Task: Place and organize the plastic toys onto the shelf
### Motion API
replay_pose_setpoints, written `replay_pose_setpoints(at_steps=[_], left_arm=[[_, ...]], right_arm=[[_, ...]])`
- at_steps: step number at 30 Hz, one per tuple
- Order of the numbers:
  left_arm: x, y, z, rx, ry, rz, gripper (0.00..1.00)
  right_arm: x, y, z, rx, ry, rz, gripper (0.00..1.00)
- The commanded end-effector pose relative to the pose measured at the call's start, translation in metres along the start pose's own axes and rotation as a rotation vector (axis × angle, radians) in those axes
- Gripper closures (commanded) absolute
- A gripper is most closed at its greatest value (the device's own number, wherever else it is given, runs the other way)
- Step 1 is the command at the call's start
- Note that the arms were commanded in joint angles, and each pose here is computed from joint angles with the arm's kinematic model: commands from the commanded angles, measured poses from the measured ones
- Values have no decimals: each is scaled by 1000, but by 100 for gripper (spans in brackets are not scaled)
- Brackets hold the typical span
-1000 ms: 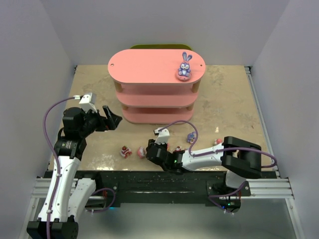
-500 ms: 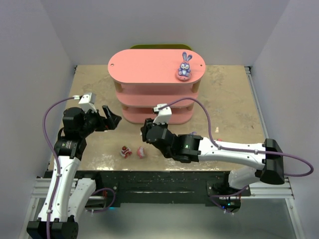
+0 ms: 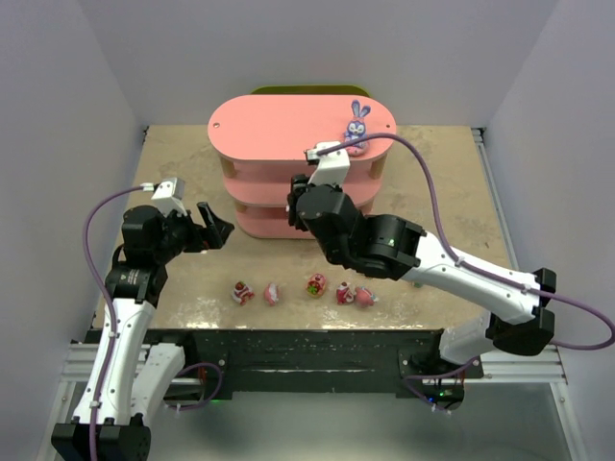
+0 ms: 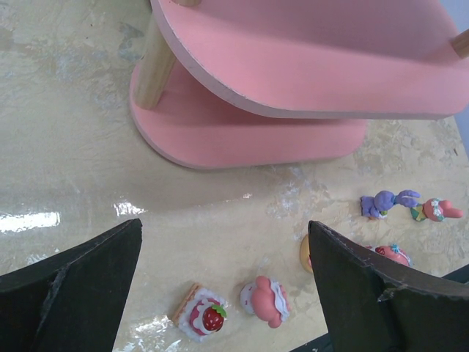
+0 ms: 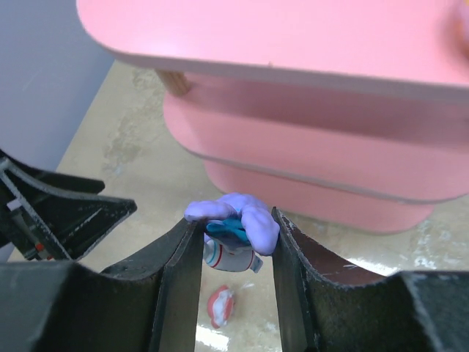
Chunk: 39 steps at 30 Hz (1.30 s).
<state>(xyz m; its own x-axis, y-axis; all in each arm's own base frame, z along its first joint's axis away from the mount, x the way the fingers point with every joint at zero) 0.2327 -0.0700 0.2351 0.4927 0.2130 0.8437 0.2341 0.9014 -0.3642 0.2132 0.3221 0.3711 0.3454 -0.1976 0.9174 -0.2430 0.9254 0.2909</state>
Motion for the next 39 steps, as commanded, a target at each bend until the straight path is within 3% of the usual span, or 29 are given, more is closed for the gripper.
replay_pose_setpoints(at_steps=[1, 13, 32, 39], left_arm=[[11, -4, 1, -14, -43, -17, 0], [9, -3, -1, -7, -40, -14, 1], [9, -1, -1, 2, -43, -17, 0], [10, -1, -1, 2, -41, -15, 0]], right_arm=[[65, -20, 11, -52, -146, -14, 100], [117, -26, -22, -130, -262, 66, 100], [119, -21, -70, -122, -233, 91, 100], [109, -14, -80, -67, -209, 61, 91]])
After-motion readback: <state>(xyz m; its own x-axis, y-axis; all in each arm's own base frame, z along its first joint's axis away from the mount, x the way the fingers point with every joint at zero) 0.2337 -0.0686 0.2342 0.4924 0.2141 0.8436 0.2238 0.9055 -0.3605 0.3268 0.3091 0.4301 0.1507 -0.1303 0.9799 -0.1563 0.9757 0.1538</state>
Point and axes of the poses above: each gripper's point midway between its finger pads, its own z axis back along the fingers, its own y axis along the line the jaws close on, x = y × z, the point moved 3 cm from there along z, back along the fingers, and after that the axes turned 5 degrees about -z, right-handed, at the moved point
